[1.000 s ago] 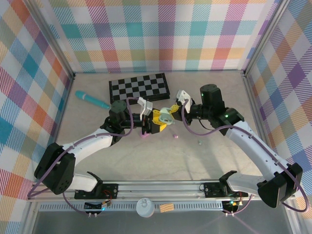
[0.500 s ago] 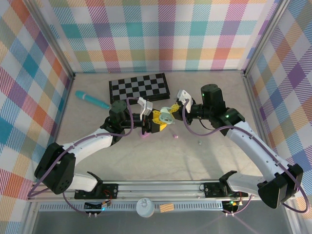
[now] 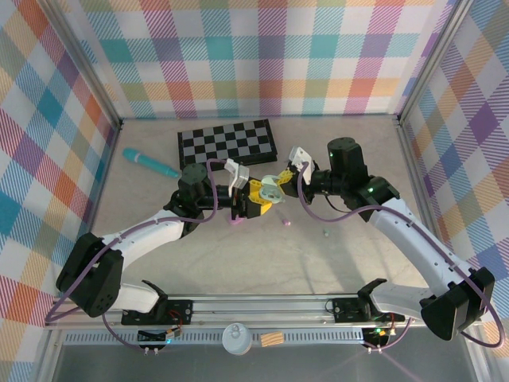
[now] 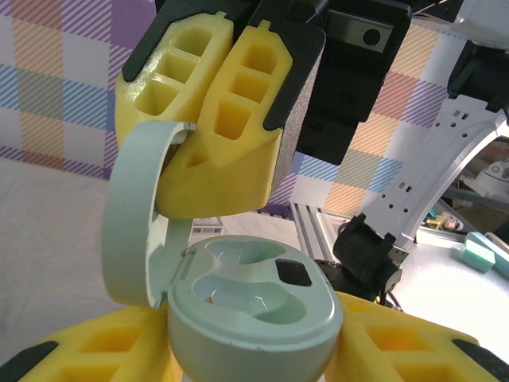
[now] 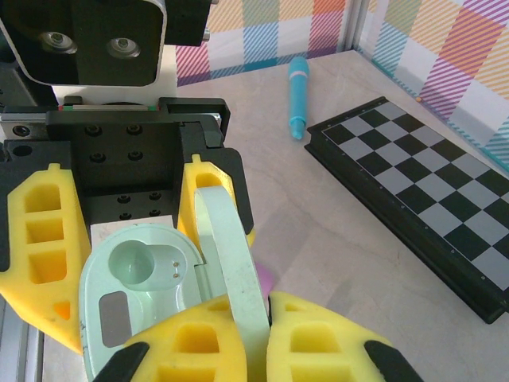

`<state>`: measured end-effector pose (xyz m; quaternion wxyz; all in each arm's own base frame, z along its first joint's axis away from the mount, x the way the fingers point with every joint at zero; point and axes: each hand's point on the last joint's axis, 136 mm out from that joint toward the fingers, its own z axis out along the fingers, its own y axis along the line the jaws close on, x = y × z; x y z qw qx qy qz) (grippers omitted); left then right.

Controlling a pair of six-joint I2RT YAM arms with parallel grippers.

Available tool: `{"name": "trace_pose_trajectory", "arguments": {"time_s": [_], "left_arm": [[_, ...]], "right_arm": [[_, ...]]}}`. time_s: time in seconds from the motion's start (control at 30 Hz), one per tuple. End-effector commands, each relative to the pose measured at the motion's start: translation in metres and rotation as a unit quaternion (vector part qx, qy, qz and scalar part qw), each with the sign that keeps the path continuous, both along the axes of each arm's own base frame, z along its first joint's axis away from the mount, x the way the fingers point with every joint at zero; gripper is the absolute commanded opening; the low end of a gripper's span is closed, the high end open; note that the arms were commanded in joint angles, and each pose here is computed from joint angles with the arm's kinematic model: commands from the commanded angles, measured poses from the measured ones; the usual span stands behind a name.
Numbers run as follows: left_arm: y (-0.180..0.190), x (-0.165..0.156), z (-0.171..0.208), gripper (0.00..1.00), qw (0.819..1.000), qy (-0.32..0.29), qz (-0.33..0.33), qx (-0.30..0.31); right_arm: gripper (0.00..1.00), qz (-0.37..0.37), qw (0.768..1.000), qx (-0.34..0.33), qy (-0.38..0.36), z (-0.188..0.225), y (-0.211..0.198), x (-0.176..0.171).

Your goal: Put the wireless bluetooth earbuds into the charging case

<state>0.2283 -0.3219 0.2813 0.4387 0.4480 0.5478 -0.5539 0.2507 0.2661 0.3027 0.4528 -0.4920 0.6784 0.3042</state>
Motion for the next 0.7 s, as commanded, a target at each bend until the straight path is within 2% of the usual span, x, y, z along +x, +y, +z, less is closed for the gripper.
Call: {"name": "trace_pose_trajectory", "arguments": {"time_s": [0.0, 0.23, 0.33, 0.37, 0.47, 0.53, 0.67], "left_arm": [[0.000, -0.005, 0.022, 0.41, 0.999, -0.041, -0.012, -0.023], [0.001, -0.007, 0.022, 0.35, 0.999, -0.042, -0.014, -0.023], [0.001, -0.008, 0.021, 0.34, 0.999, -0.042, -0.014, -0.022], [0.001, -0.008, 0.021, 0.33, 0.999, -0.043, -0.014, -0.022], [0.002, -0.007, 0.019, 0.33, 0.999, -0.044, -0.009, -0.021], [0.002, -0.006, 0.017, 0.33, 0.999, -0.046, -0.006, -0.021], [0.002, -0.005, 0.014, 0.33, 0.999, -0.046, -0.004, -0.020]], "right_arm": [[0.02, 0.025, 1.000, 0.011, 0.000, 0.007, 0.004, -0.011], [0.02, 0.032, 0.999, 0.008, 0.009, 0.003, 0.005, -0.012], [0.06, 0.030, 0.999, 0.009, 0.010, 0.004, 0.006, -0.011], [0.09, 0.026, 1.000, 0.010, 0.010, 0.005, 0.005, -0.009], [0.30, 0.017, 1.000, 0.013, 0.008, 0.008, 0.005, -0.007], [0.40, 0.008, 1.000, 0.016, 0.003, 0.012, 0.003, -0.004], [0.45, 0.000, 1.000, 0.024, -0.003, 0.019, 0.001, -0.005]]}}
